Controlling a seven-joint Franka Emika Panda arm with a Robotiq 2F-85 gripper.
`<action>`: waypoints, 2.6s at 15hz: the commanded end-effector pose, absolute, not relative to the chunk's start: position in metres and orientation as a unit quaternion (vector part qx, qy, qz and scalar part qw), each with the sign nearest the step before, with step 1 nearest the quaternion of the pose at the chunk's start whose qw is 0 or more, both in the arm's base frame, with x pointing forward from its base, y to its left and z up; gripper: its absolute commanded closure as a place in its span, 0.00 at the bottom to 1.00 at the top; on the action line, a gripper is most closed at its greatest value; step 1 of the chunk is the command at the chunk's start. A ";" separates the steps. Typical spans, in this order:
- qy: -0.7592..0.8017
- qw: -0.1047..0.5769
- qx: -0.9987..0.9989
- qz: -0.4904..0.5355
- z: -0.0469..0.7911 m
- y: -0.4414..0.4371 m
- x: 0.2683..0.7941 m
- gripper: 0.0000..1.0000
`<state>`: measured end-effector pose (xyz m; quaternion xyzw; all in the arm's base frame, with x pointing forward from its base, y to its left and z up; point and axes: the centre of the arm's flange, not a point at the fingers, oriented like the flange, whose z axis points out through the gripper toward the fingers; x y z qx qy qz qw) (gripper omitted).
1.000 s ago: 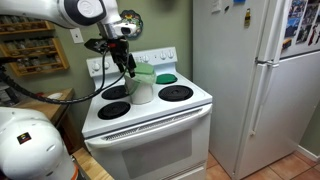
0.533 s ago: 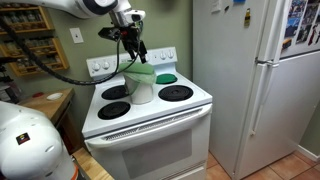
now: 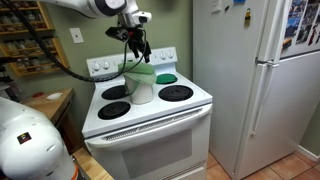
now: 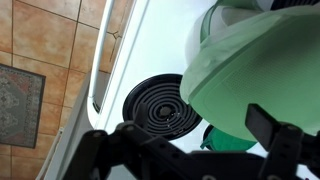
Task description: Open the bin
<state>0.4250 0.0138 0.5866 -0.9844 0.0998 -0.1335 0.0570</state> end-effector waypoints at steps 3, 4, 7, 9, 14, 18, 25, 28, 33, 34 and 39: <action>0.120 0.169 -0.972 -0.113 0.562 -0.026 0.453 0.00; 0.122 0.190 -0.968 -0.110 0.555 -0.030 0.456 0.00; 0.106 0.257 -0.955 -0.103 0.535 -0.040 0.465 0.00; 0.106 0.290 -0.946 -0.102 0.525 -0.041 0.471 0.00; 0.110 0.277 -0.949 -0.099 0.526 -0.040 0.468 0.00; 0.089 0.333 -0.932 -0.111 0.515 -0.052 0.473 0.00; 0.049 0.404 -0.907 -0.112 0.481 -0.054 0.482 0.00; 0.046 0.418 -0.900 -0.111 0.470 -0.057 0.484 0.00; 0.046 0.449 -0.885 -0.117 0.454 -0.065 0.482 0.00; 0.044 0.458 -0.880 -0.114 0.451 -0.065 0.482 0.00; 0.038 0.490 -0.863 -0.115 0.442 -0.063 0.485 0.00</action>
